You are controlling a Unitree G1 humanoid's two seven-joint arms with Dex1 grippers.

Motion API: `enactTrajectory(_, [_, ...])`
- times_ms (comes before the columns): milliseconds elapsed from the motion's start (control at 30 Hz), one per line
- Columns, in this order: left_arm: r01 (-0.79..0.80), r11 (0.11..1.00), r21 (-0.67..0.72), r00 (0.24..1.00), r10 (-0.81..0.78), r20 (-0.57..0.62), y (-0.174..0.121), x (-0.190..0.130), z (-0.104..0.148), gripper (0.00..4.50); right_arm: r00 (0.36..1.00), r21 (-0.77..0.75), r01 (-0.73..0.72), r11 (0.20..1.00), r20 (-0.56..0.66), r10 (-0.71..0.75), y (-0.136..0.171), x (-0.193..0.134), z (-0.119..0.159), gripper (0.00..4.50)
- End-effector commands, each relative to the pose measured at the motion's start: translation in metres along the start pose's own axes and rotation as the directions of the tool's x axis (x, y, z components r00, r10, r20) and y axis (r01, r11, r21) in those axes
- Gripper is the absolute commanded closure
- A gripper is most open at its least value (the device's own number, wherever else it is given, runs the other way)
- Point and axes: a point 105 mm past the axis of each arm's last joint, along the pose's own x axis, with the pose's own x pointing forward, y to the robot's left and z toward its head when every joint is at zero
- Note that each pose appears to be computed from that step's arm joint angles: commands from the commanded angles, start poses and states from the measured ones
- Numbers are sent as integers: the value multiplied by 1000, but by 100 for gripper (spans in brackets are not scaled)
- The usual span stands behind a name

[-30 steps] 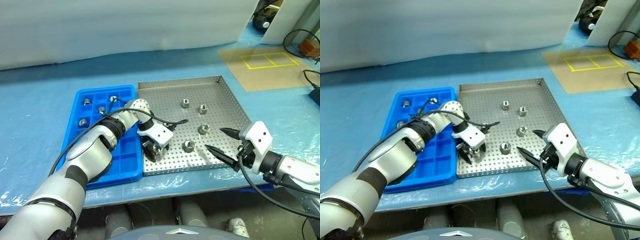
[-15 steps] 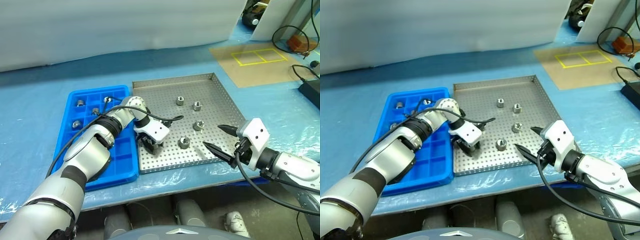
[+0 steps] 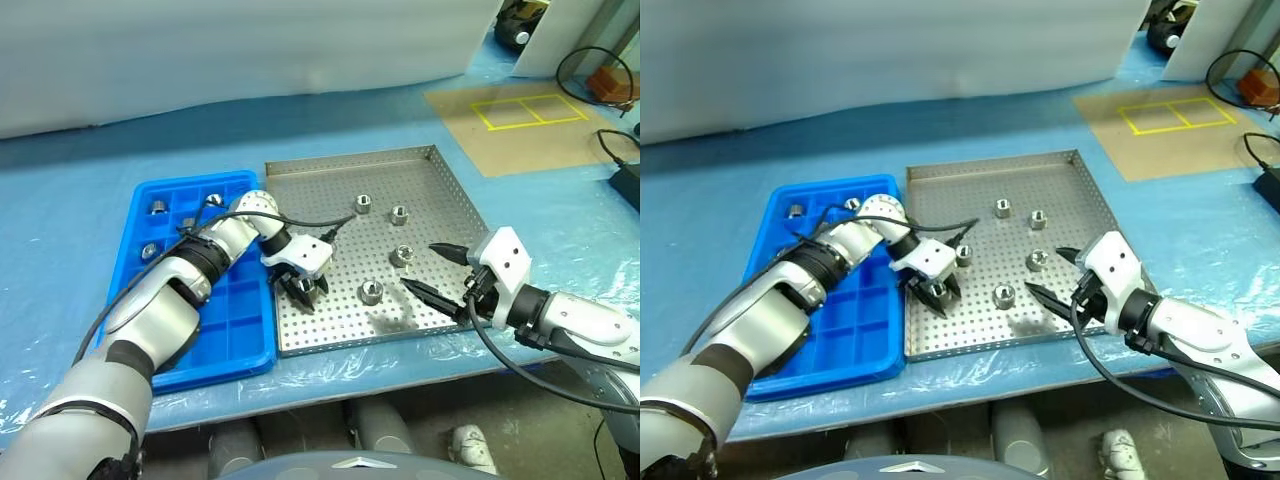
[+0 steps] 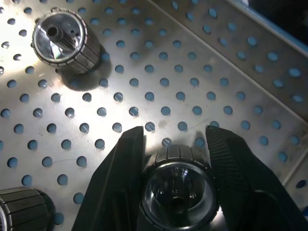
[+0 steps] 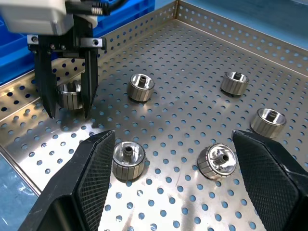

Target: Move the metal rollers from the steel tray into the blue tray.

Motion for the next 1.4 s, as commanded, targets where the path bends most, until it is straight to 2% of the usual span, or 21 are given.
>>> enactTrajectory(33, [-30, 999, 19, 993, 28, 117, 2, -14, 27, 277, 999, -45, -28, 999, 26, 30, 0, 5, 8, 51])
enactTrajectory(200, [-153, 988, -27, 972, 155, 179, 0, -49, 29, 277, 995, -61, -87, 994, 46, 89, -1, 16, 12, 51])
enactTrajectory(433, [-415, 889, -194, 884, 445, 146, -14, -104, 4, 277, 966, -131, -234, 963, 84, 246, -4, 48, 27, 51])
enactTrajectory(600, [-518, 808, -281, 815, 566, 124, -28, -118, -1, 277, 945, -167, -298, 940, 87, 315, -8, 64, 30, 51])
enactTrajectory(900, [-683, 596, -423, 670, 741, -38, -78, -142, -27, 277, 831, -262, -500, 825, 123, 542, 13, 97, 55, 51])
enactTrajectory(1100, [-747, 504, -435, 603, 788, -123, -93, -148, -42, 277, 805, -296, -530, 795, 117, 581, 15, 107, 59, 51])
enactTrajectory(1233, [-805, 405, -434, 537, 809, -241, -104, -150, -70, 277, 797, -302, -540, 785, 115, 593, 18, 109, 58, 51])
enactTrajectory(1400, [-795, 348, -498, 502, 837, -218, -115, -157, -66, 277, 798, -300, -539, 787, 116, 591, 19, 107, 57, 51])
